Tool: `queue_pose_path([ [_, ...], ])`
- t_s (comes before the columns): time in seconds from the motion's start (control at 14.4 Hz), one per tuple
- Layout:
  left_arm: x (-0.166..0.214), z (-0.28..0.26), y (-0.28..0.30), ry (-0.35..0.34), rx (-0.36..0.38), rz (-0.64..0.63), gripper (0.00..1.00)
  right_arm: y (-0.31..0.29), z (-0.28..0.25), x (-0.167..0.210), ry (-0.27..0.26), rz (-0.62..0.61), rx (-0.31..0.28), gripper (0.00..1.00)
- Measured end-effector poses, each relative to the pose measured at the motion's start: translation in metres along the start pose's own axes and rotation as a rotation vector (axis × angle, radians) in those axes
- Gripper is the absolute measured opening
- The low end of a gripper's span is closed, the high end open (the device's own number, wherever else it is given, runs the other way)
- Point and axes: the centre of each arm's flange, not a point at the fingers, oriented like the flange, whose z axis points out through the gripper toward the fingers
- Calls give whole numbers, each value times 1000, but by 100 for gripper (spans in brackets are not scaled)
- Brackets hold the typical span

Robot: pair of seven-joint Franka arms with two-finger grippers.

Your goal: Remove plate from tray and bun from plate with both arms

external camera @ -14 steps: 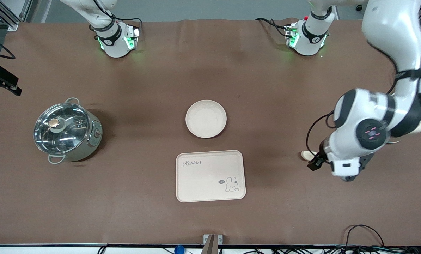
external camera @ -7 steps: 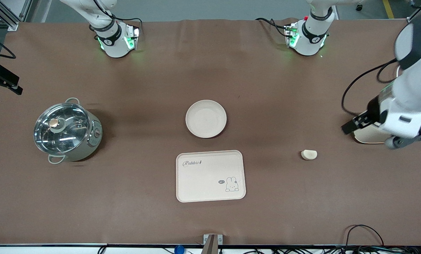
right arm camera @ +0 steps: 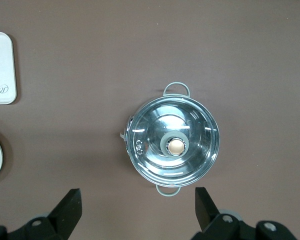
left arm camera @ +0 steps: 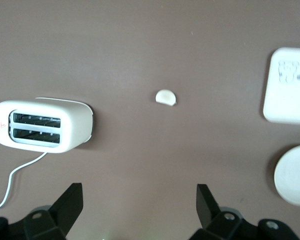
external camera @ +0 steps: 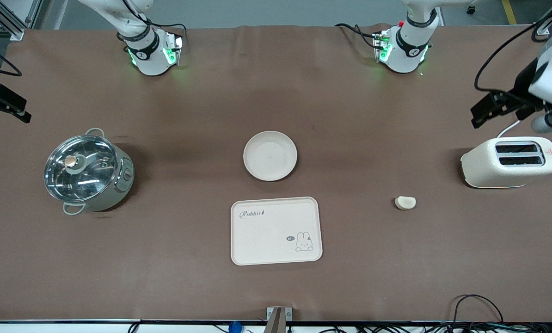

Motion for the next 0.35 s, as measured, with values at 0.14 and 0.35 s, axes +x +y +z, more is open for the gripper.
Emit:
queue_pose_path([
  [0.14,-23,-3,-14,-10,-6,61,100,-1,-2,-1,-2,-1,0,100],
  [0.35,-51,-6,-25,-13,0,101,100,-3,-24,-6,14,-3,-3,100],
])
